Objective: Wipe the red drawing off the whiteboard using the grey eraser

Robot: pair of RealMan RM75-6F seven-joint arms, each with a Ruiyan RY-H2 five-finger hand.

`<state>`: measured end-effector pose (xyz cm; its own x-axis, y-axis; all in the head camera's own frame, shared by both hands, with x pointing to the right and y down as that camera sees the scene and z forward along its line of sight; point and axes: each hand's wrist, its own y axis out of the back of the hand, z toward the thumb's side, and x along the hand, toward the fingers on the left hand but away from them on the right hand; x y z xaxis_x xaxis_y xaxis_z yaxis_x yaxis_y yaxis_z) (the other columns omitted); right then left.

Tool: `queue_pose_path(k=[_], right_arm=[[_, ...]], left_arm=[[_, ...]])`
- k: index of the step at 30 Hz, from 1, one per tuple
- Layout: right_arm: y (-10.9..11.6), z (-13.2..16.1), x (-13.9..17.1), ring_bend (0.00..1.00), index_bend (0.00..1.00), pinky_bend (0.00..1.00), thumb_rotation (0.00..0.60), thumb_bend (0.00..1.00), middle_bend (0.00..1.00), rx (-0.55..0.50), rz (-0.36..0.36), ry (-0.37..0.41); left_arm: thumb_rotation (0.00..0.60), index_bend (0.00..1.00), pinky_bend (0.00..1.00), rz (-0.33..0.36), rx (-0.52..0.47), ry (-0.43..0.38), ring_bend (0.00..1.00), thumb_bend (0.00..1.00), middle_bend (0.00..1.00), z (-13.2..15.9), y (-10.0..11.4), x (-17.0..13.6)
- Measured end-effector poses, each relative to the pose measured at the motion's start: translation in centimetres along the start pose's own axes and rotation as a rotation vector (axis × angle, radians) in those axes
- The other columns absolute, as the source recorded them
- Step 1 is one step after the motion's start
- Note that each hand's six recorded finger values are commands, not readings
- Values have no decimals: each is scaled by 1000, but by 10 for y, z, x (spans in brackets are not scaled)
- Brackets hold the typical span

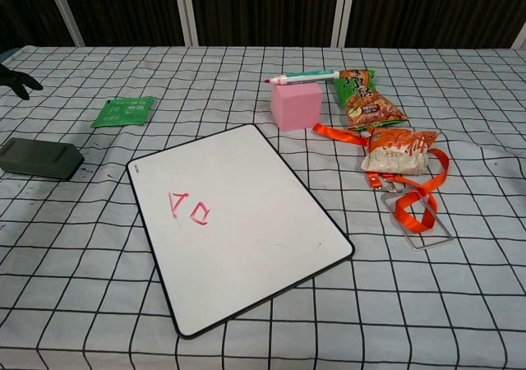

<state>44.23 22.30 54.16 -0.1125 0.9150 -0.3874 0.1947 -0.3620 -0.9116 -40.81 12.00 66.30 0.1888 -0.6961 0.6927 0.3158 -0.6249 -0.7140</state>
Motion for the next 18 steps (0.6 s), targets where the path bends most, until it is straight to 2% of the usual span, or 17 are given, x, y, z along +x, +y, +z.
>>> queue_pose_path(k=[13, 18], right_arm=[[-1, -1, 0, 198, 48, 212, 600, 195, 120, 2, 4, -5], [-1, -1, -1, 198, 49, 212, 600, 196, 120, 3, 5, -7]], left_arm=[[600, 215, 0, -21, 70, -27, 0, 181, 230, 16, -14, 26], [600, 271, 0, -29, 81, -26, 0, 194, 286, 18, -18, 31]])
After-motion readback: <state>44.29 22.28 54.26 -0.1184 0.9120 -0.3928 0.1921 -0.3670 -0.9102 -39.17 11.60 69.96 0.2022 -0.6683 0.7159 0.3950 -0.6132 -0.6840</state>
